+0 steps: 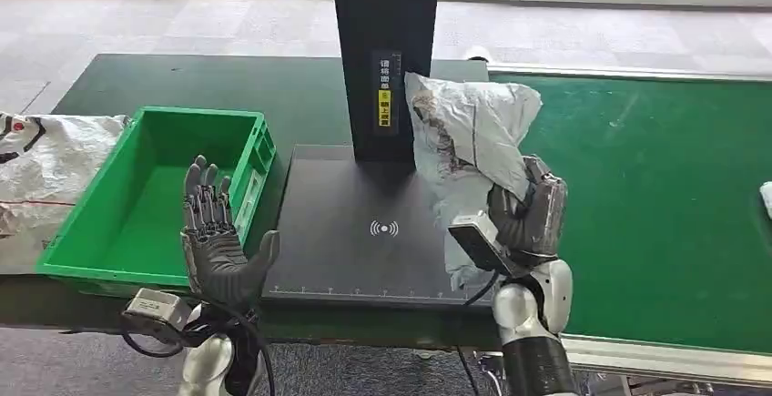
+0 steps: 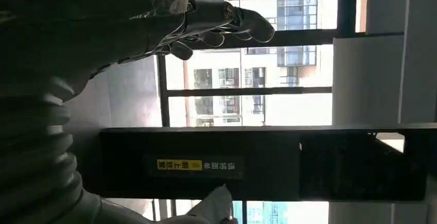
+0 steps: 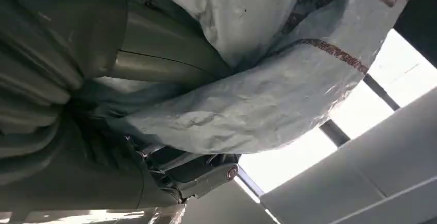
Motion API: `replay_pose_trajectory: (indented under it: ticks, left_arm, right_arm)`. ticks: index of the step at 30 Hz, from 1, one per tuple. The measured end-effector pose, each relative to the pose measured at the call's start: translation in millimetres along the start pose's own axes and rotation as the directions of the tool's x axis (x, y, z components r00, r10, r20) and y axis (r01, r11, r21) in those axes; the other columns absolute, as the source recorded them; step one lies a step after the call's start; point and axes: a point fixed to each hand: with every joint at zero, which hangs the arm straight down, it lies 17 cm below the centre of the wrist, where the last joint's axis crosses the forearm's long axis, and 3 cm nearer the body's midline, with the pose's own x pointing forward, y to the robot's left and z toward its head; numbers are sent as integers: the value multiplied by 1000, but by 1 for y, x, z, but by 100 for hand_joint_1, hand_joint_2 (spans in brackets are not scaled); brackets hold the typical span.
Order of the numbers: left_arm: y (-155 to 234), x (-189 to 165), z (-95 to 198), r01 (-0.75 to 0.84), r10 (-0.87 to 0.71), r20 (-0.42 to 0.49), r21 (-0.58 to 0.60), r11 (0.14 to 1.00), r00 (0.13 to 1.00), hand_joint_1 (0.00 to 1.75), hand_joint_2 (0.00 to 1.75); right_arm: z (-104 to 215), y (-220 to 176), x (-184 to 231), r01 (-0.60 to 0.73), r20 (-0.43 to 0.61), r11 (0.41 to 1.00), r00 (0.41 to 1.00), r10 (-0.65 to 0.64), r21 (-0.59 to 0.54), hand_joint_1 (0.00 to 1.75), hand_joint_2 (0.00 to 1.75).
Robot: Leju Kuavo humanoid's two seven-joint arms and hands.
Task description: Moved the parcel from conveyor to table for the left to box.
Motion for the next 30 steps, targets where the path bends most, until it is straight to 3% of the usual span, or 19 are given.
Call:
replay_pose_trajectory:
  ticks: [10,18,27,28,29,30]
  left_arm:
    - [-5,-1,0,-15,15,-4,-7,1000,1000,0,175]
    - [-13,-3,-8,-32,32,5,-31,999,999,0,175]
    - [-16,-7,-11,-33,33,0,-39,999,999,0,175]
    - [-16,-7,-11,-33,33,0,-39,999,999,0,175]
    - [-17,-7,-12,-34,34,1,-39,999,999,0,175]
    - [-17,-7,-12,-34,34,2,-39,999,999,0,175]
  right_arm:
    - [14,56,16,75,-38,989,997,-70,131,175,175]
    - [35,109,-4,134,-149,954,984,-96,269,175,175]
    - [57,140,-17,166,-207,910,974,-91,380,175,175]
    - [59,142,-18,169,-217,905,972,-89,390,30,175]
    - [62,145,-20,174,-228,899,970,-86,402,0,175]
    - [65,147,-22,179,-236,893,968,-85,412,0,175]
